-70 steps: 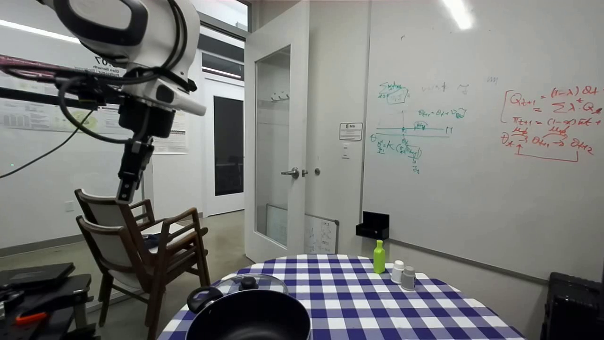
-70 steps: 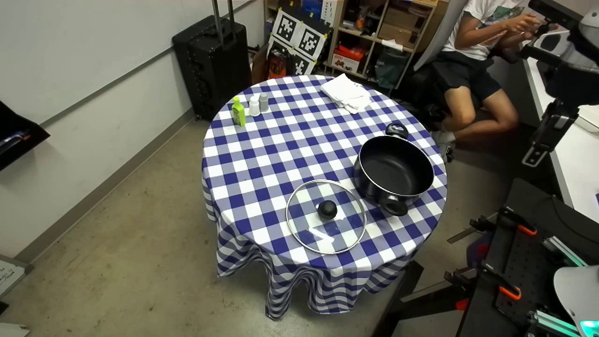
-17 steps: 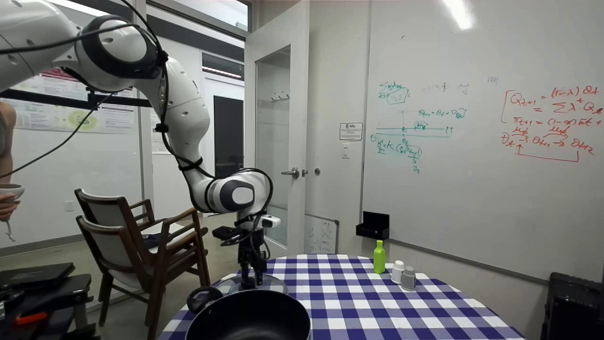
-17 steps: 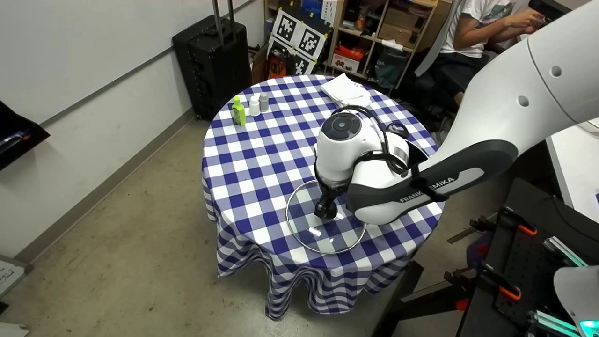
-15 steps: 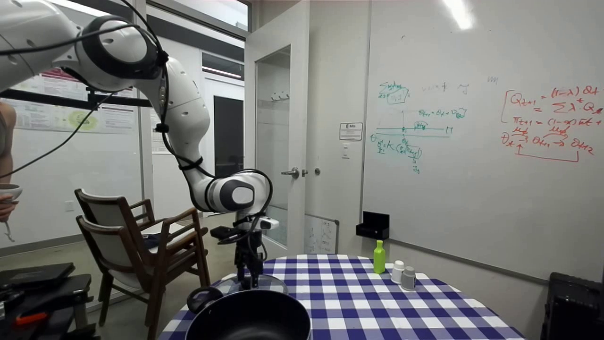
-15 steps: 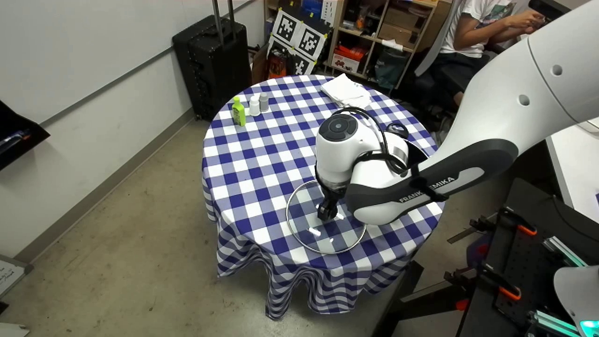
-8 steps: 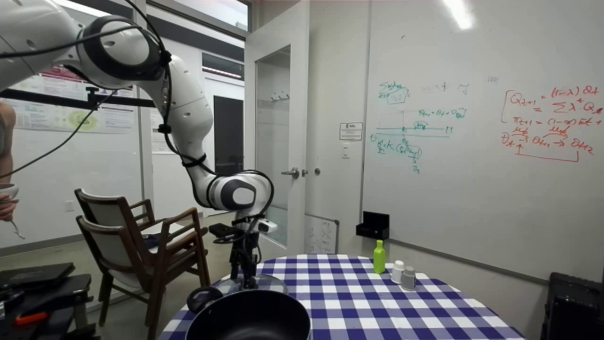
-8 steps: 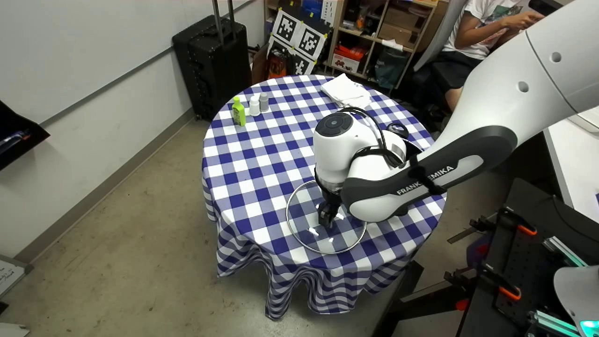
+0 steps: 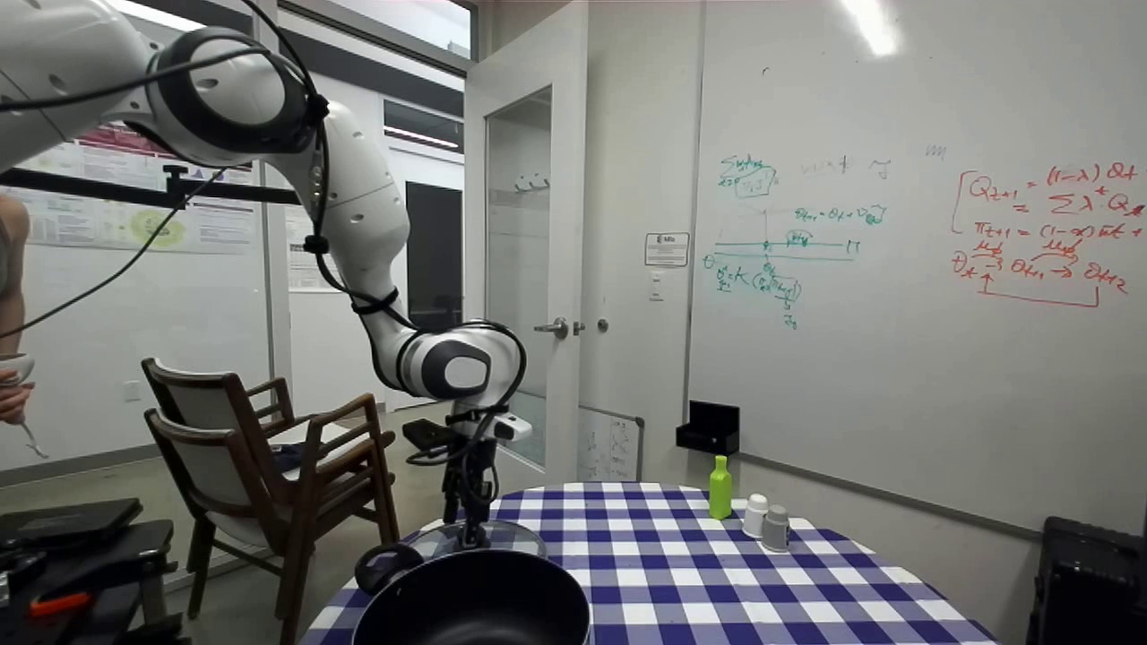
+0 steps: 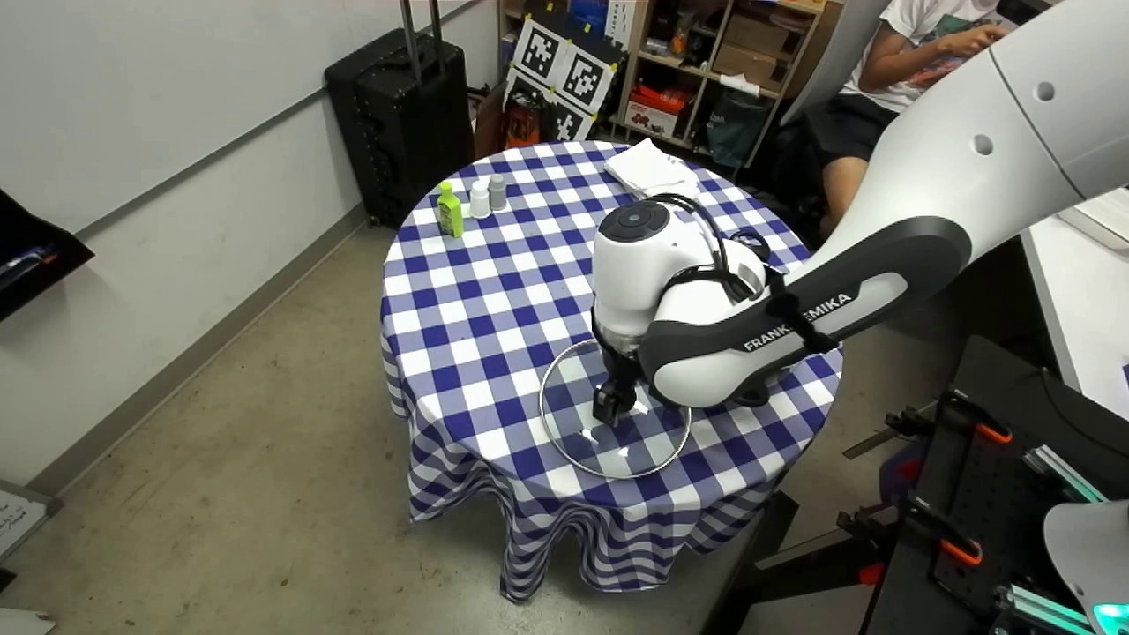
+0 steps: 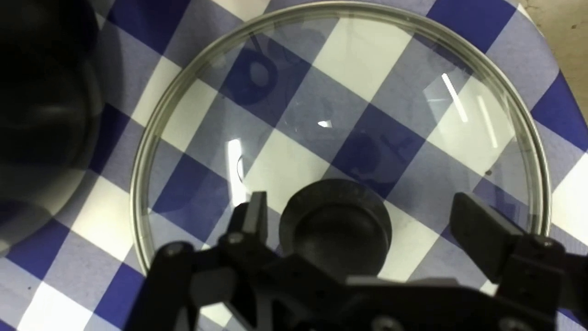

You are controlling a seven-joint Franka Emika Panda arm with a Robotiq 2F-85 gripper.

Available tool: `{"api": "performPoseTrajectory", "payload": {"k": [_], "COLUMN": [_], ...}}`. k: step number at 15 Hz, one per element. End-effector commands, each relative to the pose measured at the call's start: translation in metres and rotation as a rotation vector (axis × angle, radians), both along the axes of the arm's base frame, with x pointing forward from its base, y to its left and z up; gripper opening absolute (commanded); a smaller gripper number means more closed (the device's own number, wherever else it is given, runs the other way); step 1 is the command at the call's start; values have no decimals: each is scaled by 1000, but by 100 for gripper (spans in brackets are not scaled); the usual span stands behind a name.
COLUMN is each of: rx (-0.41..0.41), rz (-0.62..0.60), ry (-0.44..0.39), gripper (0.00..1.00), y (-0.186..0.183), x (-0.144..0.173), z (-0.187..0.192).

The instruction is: Put the glass lid on the pot

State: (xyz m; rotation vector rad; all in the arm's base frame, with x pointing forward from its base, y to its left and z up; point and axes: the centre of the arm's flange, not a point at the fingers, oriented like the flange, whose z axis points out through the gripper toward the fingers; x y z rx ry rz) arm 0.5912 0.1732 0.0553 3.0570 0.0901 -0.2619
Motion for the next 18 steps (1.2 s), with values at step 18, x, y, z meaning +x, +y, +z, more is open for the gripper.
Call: {"api": "performPoseTrajectory", "payload": {"k": [18], "rx": [38], "rz": [18], "ry": [-74], "gripper": [100], "y": [3], "x": [14], "z": [-6]}}
